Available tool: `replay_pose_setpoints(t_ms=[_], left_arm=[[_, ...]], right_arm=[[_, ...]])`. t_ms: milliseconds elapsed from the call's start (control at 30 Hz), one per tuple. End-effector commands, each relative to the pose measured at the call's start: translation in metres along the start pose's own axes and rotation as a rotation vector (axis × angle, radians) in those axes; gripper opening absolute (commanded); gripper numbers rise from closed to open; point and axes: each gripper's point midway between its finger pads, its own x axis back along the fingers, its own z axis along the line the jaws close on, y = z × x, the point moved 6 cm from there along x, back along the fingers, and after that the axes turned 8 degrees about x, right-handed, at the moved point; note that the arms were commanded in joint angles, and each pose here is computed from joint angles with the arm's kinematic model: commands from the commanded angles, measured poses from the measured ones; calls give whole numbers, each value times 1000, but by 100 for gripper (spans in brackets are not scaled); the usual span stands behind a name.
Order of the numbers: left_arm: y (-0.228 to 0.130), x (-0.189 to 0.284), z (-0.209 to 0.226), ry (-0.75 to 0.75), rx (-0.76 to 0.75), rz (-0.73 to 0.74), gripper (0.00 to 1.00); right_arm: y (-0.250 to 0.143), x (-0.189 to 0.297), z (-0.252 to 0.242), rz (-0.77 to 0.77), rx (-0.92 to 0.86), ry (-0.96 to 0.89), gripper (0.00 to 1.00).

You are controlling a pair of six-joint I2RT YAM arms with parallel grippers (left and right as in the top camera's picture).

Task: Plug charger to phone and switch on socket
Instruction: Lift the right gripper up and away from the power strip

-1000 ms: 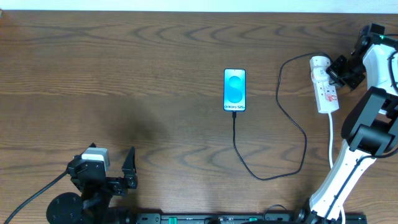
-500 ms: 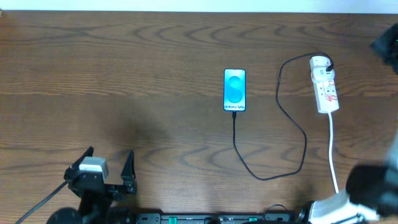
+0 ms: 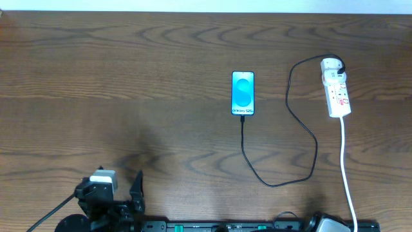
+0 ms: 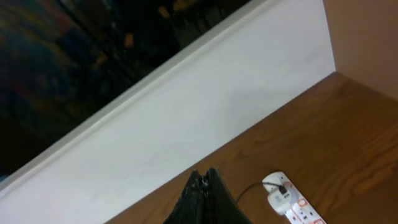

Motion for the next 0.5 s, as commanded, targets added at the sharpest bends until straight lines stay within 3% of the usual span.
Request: replay_pose_setpoints(t_ms=[0,467], left_arm=[[-14,2,2,13,-2,68,93],[-14,1,1,-5,-11,71,93]], right_arm=[[0,26,10,-29,45,37,1],[-1,77,31,-107,77,112,1]])
